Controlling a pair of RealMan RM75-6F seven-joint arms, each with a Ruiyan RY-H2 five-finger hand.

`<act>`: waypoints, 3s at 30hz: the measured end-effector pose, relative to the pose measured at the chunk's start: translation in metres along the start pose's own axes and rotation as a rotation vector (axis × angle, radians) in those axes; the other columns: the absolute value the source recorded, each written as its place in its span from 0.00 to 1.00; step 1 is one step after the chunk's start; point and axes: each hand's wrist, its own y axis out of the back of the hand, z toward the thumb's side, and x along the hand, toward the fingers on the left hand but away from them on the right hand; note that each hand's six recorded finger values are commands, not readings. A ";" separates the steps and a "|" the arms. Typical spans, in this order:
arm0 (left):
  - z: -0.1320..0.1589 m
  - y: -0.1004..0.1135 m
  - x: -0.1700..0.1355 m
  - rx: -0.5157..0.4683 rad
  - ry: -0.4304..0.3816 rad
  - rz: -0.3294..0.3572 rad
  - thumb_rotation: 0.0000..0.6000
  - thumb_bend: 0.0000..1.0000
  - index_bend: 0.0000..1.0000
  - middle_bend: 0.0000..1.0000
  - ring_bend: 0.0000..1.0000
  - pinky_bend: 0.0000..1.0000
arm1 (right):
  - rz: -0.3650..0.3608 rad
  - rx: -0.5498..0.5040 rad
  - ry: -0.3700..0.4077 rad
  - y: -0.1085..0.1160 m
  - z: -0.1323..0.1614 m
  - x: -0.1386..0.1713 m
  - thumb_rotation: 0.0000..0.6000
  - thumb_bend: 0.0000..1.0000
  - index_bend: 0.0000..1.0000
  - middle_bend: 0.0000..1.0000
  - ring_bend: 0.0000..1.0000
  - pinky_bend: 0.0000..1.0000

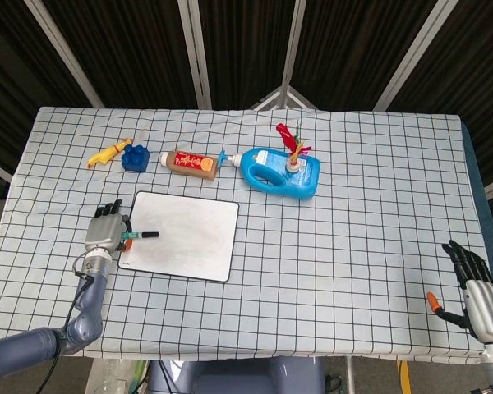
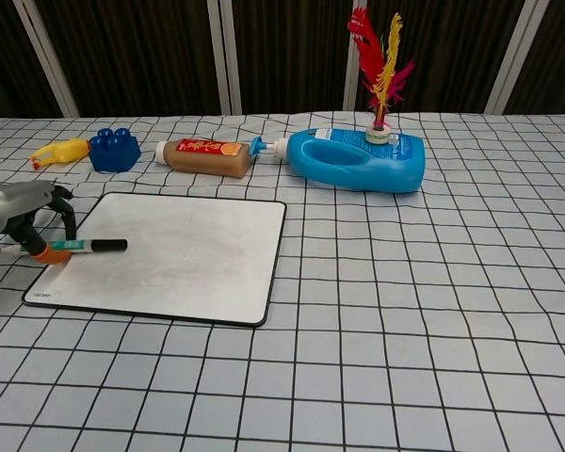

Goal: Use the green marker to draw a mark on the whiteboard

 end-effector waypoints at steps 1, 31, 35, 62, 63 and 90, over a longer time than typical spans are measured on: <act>0.000 0.000 0.000 -0.003 0.000 0.002 1.00 0.58 0.58 0.04 0.00 0.00 | -0.001 0.000 0.000 0.000 0.000 0.000 1.00 0.35 0.00 0.00 0.00 0.00; 0.113 0.030 -0.016 -0.935 -0.470 -0.164 1.00 0.51 0.66 0.11 0.00 0.00 | 0.005 -0.011 -0.021 0.001 -0.003 -0.006 1.00 0.35 0.00 0.00 0.00 0.00; 0.121 0.023 -0.007 -0.944 -0.485 -0.187 1.00 0.51 0.66 0.11 0.00 0.00 | 0.007 -0.015 -0.026 0.000 -0.003 -0.007 1.00 0.35 0.00 0.00 0.00 0.00; 0.133 0.003 0.005 -0.872 -0.532 -0.218 1.00 0.52 0.66 0.11 0.00 0.00 | 0.009 -0.020 -0.028 0.000 -0.004 -0.006 1.00 0.35 0.00 0.00 0.00 0.00; 0.133 0.002 0.005 -0.871 -0.531 -0.218 1.00 0.52 0.66 0.11 0.00 0.00 | 0.009 -0.020 -0.028 0.000 -0.004 -0.006 1.00 0.35 0.00 0.00 0.00 0.00; 0.102 0.000 0.027 -0.763 -0.484 -0.151 1.00 0.53 0.67 0.12 0.00 0.00 | 0.010 -0.016 -0.037 -0.001 -0.005 -0.006 1.00 0.35 0.00 0.00 0.00 0.00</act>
